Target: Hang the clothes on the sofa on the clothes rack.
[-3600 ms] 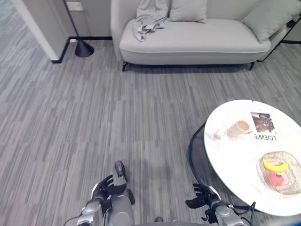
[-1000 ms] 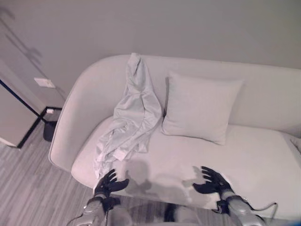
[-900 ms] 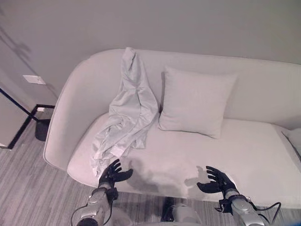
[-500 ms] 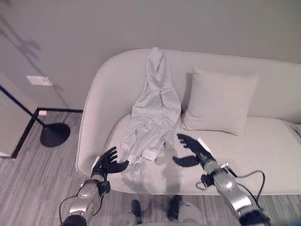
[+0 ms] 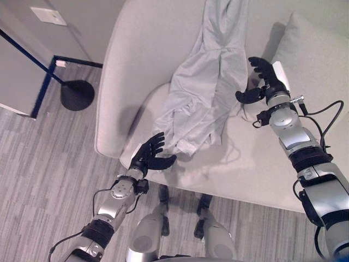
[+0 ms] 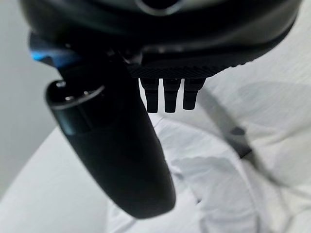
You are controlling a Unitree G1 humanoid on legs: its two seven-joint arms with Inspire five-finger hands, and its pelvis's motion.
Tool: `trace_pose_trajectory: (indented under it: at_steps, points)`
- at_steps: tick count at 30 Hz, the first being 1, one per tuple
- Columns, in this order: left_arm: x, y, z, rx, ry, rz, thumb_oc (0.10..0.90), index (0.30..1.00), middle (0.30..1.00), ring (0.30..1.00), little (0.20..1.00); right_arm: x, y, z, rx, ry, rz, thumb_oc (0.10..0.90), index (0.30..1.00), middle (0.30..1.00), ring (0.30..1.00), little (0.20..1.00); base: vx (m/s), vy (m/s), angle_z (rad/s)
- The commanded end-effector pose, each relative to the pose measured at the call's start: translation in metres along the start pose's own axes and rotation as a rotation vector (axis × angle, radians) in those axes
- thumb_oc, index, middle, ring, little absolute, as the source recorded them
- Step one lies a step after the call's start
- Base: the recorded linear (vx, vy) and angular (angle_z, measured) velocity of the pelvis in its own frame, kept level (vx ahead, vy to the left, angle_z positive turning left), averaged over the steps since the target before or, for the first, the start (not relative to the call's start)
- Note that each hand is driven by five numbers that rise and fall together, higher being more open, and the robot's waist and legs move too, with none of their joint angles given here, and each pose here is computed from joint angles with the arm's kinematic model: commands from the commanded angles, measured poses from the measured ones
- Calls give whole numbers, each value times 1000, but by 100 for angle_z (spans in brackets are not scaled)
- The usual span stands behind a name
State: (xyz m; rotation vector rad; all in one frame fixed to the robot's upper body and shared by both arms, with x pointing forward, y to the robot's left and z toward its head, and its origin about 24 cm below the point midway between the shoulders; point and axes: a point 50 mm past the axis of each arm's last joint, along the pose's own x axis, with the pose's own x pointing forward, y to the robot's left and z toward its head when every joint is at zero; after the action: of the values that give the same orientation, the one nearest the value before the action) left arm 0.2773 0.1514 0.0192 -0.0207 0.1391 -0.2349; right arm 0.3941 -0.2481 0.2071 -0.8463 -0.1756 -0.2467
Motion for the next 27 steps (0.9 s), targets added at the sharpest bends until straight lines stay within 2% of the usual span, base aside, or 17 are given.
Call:
trace_pose_trajectory:
  at_steps: [1, 9, 14, 17, 21, 27]
  points:
    - [-3, -1, 41, -15, -233, -43, 800, 900, 900, 900, 900, 11, -66, 22, -71, -92, -238, 800, 900, 900, 900, 900, 7, 11, 3]
    - [-18, -5, 54, -56, -316, -69, 800, 900, 900, 900, 900, 16, -127, 9, -92, 30, -382, 800, 900, 900, 900, 900, 3, 7, 2]
    - [-22, -10, 68, -31, -379, -104, 800, 900, 900, 900, 900, 13, -152, 15, -89, 1, -448, 800, 900, 900, 900, 900, 24, 24, 6]
    - [-22, -11, 72, -31, -396, -107, 800, 900, 900, 900, 900, 11, -153, 24, -73, -55, -466, 800, 900, 900, 900, 900, 26, 19, 7]
    - [-26, -7, 69, -32, -396, -87, 800, 900, 900, 900, 900, 1, -147, 51, 2, -241, -502, 800, 900, 900, 900, 900, 60, 10, 2]
    - [-28, -3, 58, -43, -350, -59, 800, 900, 900, 900, 900, -2, -144, 52, 64, -271, -500, 800, 900, 900, 900, 900, 29, 6, 1]
